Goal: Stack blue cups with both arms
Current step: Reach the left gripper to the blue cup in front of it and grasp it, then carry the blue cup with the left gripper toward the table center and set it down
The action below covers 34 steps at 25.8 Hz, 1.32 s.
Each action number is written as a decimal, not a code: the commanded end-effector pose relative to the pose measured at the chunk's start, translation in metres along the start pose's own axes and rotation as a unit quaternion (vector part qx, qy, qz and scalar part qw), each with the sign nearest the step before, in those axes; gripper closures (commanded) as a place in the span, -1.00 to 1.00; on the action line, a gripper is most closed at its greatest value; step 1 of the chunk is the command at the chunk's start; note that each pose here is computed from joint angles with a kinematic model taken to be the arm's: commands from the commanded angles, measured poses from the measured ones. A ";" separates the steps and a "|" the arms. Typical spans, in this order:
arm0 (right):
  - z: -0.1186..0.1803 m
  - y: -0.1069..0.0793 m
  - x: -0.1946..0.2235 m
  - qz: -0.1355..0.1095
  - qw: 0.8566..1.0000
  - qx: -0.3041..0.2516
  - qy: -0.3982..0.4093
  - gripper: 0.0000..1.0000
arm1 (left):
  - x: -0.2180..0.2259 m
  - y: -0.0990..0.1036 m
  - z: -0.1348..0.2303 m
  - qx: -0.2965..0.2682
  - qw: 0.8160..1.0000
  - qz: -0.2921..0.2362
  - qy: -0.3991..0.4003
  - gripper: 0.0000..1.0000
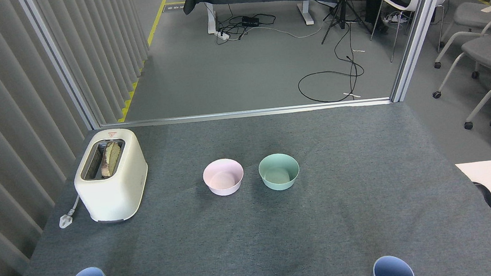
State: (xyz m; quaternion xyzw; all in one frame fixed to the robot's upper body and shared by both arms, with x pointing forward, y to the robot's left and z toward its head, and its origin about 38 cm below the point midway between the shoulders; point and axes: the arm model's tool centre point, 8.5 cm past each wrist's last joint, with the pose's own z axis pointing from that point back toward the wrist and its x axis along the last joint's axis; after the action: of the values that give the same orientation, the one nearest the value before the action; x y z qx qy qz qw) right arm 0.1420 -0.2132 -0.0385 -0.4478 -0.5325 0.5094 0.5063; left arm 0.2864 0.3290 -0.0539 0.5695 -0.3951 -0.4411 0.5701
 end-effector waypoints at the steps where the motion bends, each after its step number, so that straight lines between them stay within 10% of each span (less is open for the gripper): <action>1: 0.000 0.000 0.001 0.001 1.000 -0.001 0.000 -1.00 | 0.006 0.014 0.000 0.024 1.000 0.008 -0.010 -0.04; 6: 0.000 0.000 0.000 0.001 1.000 -0.001 0.001 -1.00 | 0.048 0.040 0.012 0.060 0.995 0.031 -0.079 -0.10; 18: 0.003 0.001 0.003 0.005 1.000 0.002 0.010 -1.00 | 0.233 0.016 0.074 0.054 0.958 -0.031 -0.278 -0.12; 34: 0.004 0.002 0.002 0.005 1.000 0.002 0.011 -1.00 | 0.243 0.011 0.038 0.050 0.956 -0.061 -0.281 -0.38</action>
State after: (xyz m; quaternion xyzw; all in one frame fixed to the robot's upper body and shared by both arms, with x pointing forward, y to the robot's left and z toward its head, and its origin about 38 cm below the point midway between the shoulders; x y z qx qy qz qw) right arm 0.1382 -0.2112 -0.0396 -0.4556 -0.5234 0.5081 0.5103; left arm 0.3237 0.0848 -0.0527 0.4750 -0.5268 -0.5964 0.3757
